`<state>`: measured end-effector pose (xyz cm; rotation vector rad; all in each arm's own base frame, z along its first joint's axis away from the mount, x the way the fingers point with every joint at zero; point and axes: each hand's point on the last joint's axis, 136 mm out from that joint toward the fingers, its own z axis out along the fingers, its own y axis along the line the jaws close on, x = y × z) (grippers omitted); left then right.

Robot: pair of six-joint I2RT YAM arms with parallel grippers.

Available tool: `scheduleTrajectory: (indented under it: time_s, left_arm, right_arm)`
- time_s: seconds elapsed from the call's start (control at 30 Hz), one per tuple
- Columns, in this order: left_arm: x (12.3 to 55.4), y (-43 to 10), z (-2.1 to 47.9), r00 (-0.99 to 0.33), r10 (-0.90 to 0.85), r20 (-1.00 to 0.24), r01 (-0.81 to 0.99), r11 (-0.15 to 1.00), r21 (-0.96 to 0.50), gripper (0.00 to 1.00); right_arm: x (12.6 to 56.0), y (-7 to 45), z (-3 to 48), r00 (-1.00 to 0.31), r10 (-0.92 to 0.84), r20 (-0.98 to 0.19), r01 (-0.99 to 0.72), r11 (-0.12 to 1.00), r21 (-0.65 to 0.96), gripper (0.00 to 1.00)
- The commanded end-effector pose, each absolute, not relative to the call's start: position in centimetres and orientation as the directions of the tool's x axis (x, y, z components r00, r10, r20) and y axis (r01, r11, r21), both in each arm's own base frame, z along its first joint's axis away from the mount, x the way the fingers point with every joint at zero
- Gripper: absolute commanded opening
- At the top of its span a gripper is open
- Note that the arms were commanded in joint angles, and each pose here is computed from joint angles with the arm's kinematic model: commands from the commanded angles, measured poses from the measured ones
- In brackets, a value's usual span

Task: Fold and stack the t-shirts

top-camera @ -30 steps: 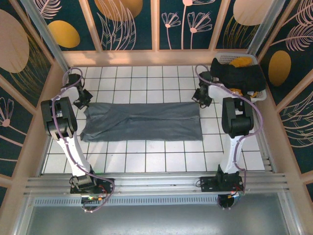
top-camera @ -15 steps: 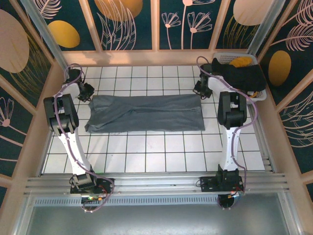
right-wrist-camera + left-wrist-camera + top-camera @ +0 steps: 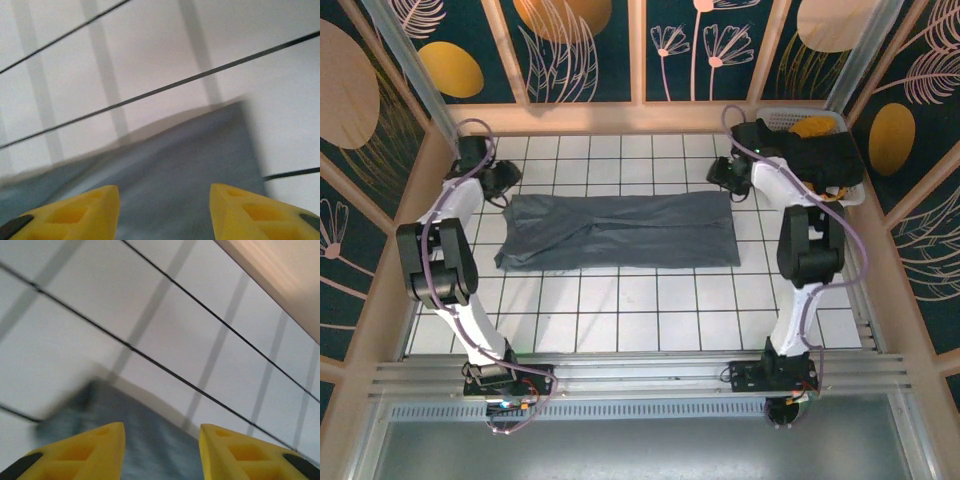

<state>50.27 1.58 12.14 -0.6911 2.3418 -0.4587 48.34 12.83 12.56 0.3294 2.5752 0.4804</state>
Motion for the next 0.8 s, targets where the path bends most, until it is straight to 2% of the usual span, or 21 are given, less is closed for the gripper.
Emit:
scheduleTrajectory:
  time_s: [0.0, 0.23, 0.47, 0.77]
  left_arm:
    - [49.4, -4.3, 8.0, -0.809, -0.416, -0.415, -0.167, 0.840, -0.516, 0.43]
    - [50.5, -4.9, 4.7, -0.857, -0.292, -0.425, -0.079, 0.890, -0.450, 0.44]
    - [50.2, -5.2, 3.3, -0.861, -0.265, -0.434, -0.074, 0.910, -0.409, 0.45]
    - [48.6, -5.3, 5.5, -0.838, -0.285, -0.465, -0.075, 0.905, -0.419, 0.45]
  right_arm:
    - [45.5, 21.1, 14.7, -0.885, 0.177, -0.430, -0.131, 0.793, 0.595, 0.52]
    - [41.5, 26.4, 14.5, -0.923, 0.102, -0.372, -0.210, 0.677, 0.706, 0.51]
    - [41.2, 26.4, 14.1, -0.927, 0.101, -0.361, -0.194, 0.696, 0.691, 0.52]
    - [41.3, 26.2, 13.3, -0.932, 0.102, -0.348, -0.176, 0.711, 0.681, 0.51]
